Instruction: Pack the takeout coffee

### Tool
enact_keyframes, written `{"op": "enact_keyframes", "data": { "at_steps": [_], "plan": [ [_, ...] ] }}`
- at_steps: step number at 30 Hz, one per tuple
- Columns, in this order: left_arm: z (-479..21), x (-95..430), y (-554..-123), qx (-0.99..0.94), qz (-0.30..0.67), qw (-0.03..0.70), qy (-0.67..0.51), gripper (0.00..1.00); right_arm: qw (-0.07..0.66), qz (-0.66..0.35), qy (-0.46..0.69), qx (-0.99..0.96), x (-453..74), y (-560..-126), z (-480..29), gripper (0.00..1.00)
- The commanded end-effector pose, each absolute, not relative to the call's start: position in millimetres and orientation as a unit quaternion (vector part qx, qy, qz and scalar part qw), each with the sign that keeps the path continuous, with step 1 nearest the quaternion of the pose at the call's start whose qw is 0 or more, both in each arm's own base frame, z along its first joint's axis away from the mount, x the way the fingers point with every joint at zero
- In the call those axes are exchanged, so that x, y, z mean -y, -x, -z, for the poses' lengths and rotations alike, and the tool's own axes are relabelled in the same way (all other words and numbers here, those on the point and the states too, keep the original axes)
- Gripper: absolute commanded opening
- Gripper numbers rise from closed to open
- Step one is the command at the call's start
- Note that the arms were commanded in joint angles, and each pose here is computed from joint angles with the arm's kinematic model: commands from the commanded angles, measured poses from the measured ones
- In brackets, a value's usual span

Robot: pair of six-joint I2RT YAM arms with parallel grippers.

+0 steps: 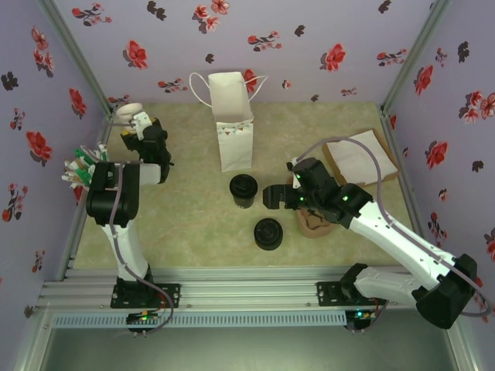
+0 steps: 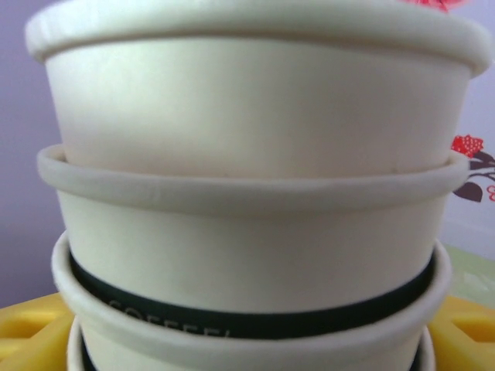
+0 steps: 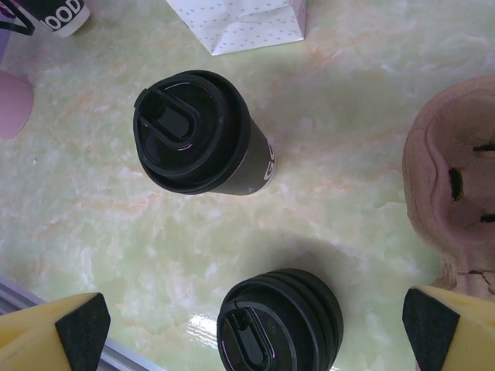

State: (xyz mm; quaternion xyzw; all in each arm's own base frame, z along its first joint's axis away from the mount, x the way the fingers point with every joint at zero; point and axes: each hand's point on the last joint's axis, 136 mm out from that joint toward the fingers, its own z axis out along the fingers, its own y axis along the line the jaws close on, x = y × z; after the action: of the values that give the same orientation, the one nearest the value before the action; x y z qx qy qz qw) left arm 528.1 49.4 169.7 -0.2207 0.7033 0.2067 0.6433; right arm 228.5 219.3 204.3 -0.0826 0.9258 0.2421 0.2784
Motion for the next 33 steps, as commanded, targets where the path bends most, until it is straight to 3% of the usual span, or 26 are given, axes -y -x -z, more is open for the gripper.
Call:
{"op": "enact_keyframes", "data": {
  "at_steps": [1, 4, 11, 26, 33],
  "plan": [
    [-179.8, -51.7, -526.7, -0.686, -0.216, 0.654, 0.235, 0.84, 0.295, -0.243, 0.071, -0.921, -216.5, -234.0, -209.0, 0.99],
    [-176.3, -48.4, -524.7, -0.69, -0.215, 0.652, 0.231, 0.92, 0.298, -0.243, 0.071, -0.921, -215.7, -234.4, -210.1, 0.99],
    [-174.7, -45.4, -521.3, -0.698, -0.215, 0.644, 0.226, 0.99, 0.3, -0.242, 0.074, -0.92, -213.8, -232.8, -211.6, 0.99],
    [-177.4, -38.6, -504.1, -0.717, -0.188, 0.635, 0.218, 0.98, 0.304, -0.247, 0.074, -0.917, -212.7, -231.2, -214.3, 0.99],
    [-166.8, -51.1, -519.5, -0.798, -0.143, 0.536, 0.234, 0.99, 0.299, -0.243, 0.073, -0.92, -209.4, -228.2, -212.3, 0.99]
  ]
}}
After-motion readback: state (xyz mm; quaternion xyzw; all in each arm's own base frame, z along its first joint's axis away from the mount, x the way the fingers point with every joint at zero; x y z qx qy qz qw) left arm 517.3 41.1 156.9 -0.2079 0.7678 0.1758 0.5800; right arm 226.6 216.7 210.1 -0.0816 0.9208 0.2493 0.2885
